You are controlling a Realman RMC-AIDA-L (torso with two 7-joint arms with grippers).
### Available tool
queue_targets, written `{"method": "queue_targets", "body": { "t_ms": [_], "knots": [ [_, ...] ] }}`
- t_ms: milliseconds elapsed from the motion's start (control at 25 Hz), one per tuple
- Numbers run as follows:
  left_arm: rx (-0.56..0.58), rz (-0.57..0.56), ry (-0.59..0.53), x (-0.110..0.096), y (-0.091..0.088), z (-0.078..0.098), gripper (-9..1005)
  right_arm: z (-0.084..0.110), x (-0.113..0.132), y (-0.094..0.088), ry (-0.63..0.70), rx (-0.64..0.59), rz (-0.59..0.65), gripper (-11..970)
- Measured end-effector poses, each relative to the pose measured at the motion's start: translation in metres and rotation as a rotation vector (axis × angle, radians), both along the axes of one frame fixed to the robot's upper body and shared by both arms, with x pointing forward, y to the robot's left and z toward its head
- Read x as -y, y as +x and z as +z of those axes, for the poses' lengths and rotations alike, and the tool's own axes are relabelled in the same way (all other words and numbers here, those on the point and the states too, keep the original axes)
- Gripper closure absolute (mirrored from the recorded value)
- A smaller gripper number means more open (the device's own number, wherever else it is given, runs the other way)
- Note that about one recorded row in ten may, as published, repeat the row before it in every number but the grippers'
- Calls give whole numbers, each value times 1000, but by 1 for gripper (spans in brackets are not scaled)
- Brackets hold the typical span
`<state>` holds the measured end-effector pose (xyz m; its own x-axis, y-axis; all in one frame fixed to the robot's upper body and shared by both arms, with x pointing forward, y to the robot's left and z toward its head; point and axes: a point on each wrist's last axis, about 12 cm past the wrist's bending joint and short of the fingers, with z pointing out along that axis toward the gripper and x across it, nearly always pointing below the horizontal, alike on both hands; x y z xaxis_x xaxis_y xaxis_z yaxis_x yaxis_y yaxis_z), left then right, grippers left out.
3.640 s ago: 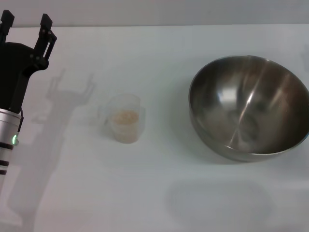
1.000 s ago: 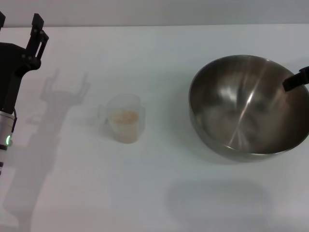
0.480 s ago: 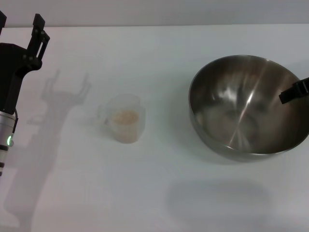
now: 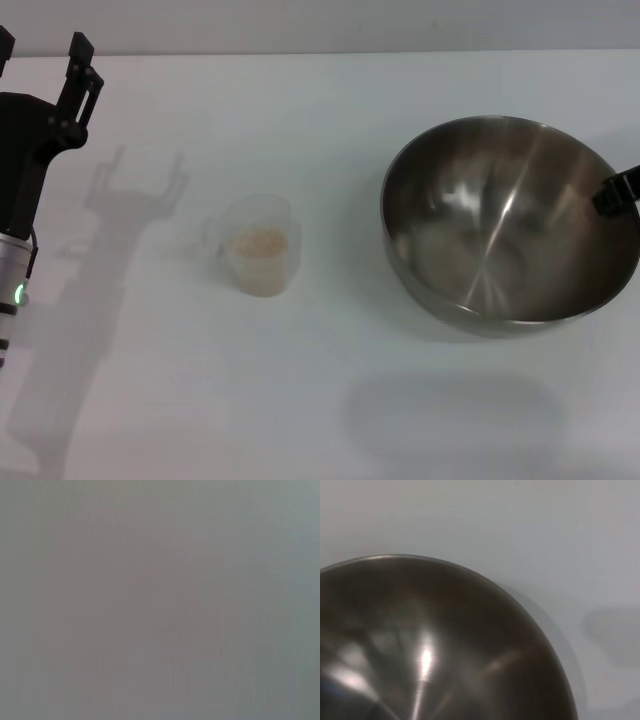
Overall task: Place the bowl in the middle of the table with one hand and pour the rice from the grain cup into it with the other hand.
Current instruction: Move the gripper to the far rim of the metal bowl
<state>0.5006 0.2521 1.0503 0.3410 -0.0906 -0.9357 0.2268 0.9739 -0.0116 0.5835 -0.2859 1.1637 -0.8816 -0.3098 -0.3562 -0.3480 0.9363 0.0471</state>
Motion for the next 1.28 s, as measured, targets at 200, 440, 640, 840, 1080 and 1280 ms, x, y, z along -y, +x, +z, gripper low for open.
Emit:
{"method": "queue_targets", "body": {
  "t_ms": [200,440,640,840,1080,1280],
  "knots": [
    [0,-2,0,0,0,0,222,0,1,1,1,16,2,881],
    [0,-3,0,0,0,0,222,6,0,5,5,74,7,892],
    [1,-6,-1,1,0,0,223,16,-3,8,9,146,12,895],
    [2,-6,0,1,0,0,223,30,-12,11,40,219,45,904],
    [3,-5,-1,2,0,1,223,39,-24,11,96,264,112,935],
    [3,-3,-1,2,0,1,223,41,-32,10,149,276,152,937]
  ]
}}
